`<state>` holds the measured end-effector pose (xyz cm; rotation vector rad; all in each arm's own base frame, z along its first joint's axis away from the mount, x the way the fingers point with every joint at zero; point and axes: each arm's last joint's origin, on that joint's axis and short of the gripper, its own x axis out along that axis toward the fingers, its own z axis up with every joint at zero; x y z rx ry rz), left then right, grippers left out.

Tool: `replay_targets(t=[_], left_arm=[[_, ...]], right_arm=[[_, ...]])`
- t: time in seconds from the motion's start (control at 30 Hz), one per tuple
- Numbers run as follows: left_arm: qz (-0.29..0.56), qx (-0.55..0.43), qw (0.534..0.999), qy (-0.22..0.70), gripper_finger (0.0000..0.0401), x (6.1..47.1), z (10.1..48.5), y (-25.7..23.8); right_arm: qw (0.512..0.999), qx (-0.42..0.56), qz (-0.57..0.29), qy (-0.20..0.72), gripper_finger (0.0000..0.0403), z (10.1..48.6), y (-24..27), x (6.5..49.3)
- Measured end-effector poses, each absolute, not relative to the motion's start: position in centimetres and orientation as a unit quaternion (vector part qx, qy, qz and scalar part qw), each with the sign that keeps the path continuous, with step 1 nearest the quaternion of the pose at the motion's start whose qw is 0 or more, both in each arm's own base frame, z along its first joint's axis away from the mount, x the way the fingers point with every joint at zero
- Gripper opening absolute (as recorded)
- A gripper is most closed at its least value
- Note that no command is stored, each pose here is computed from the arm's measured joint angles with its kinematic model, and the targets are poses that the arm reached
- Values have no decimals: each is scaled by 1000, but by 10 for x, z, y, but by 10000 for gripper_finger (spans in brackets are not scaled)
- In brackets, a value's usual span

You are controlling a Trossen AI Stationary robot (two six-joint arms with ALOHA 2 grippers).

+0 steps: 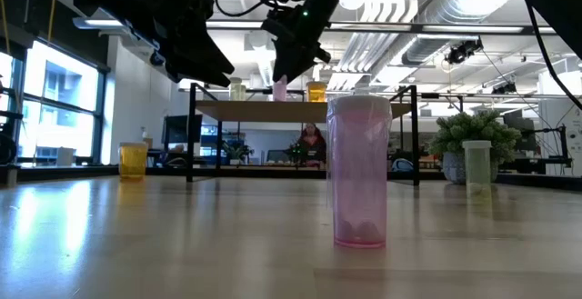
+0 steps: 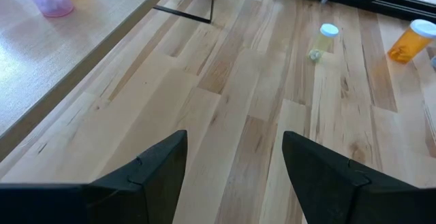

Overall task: Pick and place medicine bottles onto shelf by color
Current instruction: Put the top pink pill bottle aligned with the other pink pill bottle on the shelf, then put the left transparent pill bottle aligned with the other transparent pill bottle on the shelf

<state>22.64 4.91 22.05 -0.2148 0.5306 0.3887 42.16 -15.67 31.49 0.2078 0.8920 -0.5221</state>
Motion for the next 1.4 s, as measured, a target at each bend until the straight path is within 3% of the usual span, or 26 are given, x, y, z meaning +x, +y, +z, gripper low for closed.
replay_targets(t=[0.7,1.03,1.2,1.4], left_arm=[[190,-105,941,260,232,226,220,49],[191,-105,938,269,232,225,219,49],[191,-105,938,271,232,225,219,49],[188,-93,939,274,232,225,219,49]], right_arm=[[873,89,-246,411,152,328,-154,417],[886,60,-232,397,152,374,-149,406],[888,41,-148,432,152,382,-142,397],[874,58,-27,482,152,353,-135,398]])
